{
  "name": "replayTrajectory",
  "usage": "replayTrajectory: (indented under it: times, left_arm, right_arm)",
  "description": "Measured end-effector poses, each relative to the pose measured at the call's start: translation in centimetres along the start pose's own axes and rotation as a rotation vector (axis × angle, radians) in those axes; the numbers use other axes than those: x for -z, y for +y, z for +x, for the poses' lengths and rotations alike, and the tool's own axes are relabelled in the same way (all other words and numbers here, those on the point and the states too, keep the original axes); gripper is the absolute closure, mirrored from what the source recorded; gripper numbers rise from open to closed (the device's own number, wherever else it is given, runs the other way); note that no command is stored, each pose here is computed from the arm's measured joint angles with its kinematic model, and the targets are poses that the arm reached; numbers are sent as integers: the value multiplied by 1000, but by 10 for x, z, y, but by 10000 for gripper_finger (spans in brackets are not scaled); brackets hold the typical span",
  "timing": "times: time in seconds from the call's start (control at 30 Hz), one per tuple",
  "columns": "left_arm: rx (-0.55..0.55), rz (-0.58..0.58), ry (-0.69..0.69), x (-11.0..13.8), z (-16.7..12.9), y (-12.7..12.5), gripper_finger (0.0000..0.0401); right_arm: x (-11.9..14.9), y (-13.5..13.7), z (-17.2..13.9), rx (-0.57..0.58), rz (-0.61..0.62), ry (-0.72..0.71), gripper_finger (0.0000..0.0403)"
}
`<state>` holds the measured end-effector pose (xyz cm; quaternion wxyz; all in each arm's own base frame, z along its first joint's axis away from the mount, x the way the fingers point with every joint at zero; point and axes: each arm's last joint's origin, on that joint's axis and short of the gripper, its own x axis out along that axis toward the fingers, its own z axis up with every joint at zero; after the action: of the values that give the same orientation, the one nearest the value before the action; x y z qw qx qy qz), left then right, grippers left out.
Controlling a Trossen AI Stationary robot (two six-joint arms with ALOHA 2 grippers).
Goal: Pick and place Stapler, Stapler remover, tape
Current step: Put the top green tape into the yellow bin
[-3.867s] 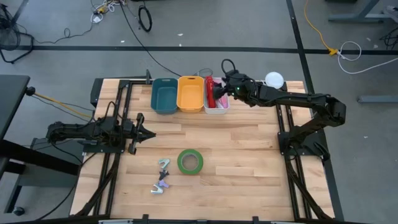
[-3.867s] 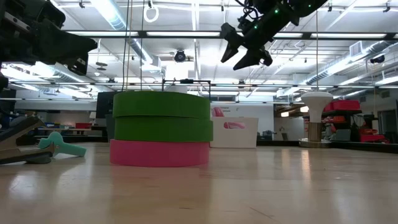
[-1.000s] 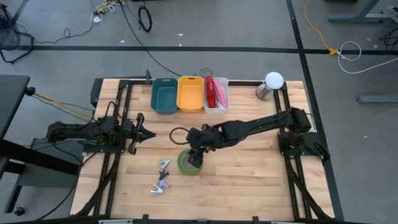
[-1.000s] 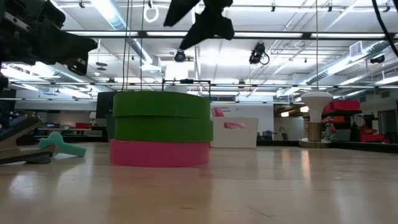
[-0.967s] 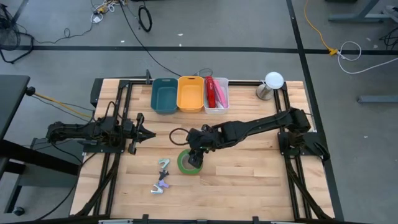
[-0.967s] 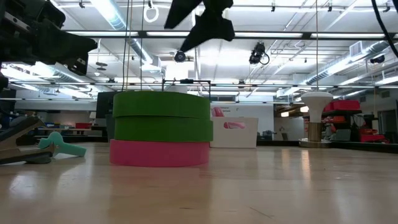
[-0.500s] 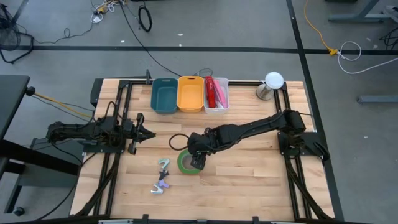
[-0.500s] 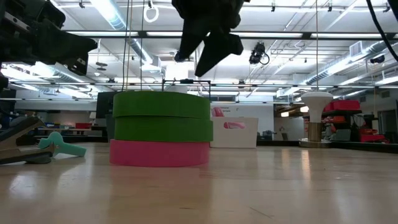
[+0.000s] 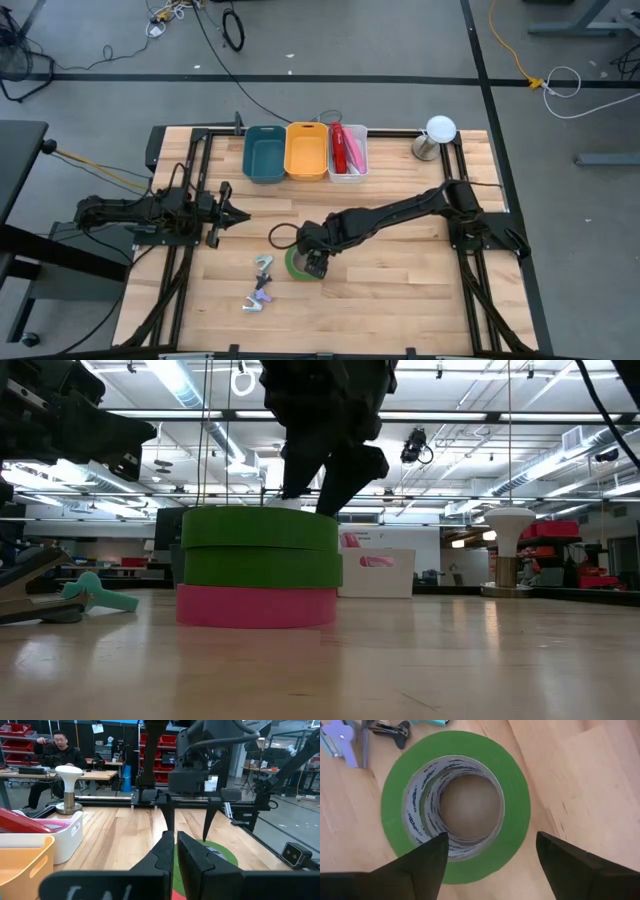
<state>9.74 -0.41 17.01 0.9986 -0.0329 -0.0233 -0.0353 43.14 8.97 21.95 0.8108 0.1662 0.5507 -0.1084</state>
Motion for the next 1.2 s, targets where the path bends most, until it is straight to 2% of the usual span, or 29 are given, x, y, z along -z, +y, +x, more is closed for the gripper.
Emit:
replayTrajectory:
  times: [0.2,0.6,1.2]
  left_arm:
    - [0,0,0,0,0,0,376]
    - [0,0,0,0,0,0,376]
    - [-1,0,0,0,0,0,376]
  right_arm:
    - [1,-1,12,53,-3,-1,113]
    - [1,-5,20,67,-5,4,133]
    - [6,-6,24,67,26,20,246]
